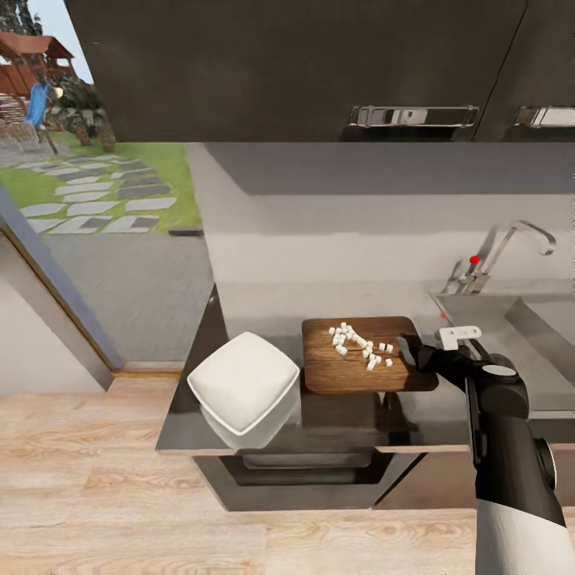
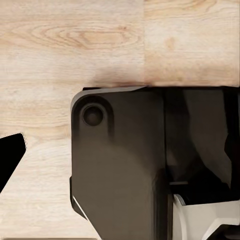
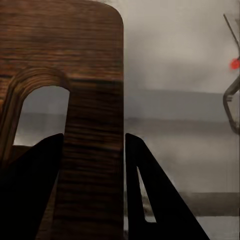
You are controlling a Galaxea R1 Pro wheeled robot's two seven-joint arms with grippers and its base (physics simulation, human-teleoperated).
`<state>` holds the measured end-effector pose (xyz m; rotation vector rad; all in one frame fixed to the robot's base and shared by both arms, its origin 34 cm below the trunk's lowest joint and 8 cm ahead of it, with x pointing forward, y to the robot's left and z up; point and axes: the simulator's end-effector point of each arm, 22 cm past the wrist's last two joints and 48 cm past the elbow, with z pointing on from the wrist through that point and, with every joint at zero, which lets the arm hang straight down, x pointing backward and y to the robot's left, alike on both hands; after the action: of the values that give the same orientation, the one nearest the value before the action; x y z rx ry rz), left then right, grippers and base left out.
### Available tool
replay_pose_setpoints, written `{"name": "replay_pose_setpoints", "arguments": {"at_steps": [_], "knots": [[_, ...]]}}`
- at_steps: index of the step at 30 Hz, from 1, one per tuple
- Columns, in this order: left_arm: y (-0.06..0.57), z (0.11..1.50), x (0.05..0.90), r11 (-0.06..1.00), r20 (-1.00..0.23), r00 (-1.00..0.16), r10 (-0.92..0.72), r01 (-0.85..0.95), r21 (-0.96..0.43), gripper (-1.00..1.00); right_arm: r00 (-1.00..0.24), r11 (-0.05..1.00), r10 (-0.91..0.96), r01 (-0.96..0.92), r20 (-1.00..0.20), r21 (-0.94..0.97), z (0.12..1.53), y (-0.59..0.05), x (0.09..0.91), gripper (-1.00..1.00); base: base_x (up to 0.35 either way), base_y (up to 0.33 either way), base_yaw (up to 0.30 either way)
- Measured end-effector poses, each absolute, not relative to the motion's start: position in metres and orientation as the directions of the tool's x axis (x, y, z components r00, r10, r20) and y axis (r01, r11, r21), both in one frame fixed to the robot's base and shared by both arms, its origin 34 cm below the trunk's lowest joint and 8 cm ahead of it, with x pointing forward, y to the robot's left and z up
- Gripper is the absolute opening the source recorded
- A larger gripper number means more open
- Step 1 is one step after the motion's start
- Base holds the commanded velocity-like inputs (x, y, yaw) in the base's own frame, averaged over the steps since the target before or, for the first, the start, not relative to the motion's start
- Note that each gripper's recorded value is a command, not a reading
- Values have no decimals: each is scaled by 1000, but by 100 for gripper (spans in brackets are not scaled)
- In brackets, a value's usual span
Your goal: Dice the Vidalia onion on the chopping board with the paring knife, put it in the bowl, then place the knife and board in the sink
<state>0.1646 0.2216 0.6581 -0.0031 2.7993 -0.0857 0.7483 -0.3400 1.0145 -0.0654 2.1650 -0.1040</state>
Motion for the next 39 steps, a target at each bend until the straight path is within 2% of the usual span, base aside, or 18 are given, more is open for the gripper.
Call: {"name": "replay_pose_setpoints", "arguments": {"at_steps": [9,30,39], "knots": [[221,659,169,998,-347,-938,-13,9,-60,100,-548,995,-85,-7,-832,-98,1024,-339,748,-100,-195,115,0],[221,661,180,998,-378,-926,-13,10,-60,100,-522,995,-87,-3,-848,-100,1044,-340,746,-100,-2,184,0],[221,661,185,998,-392,-920,-13,12,-60,100,-523,991,-111,10,-845,-136,1051,-346,743,-100,0,32,0]]}}
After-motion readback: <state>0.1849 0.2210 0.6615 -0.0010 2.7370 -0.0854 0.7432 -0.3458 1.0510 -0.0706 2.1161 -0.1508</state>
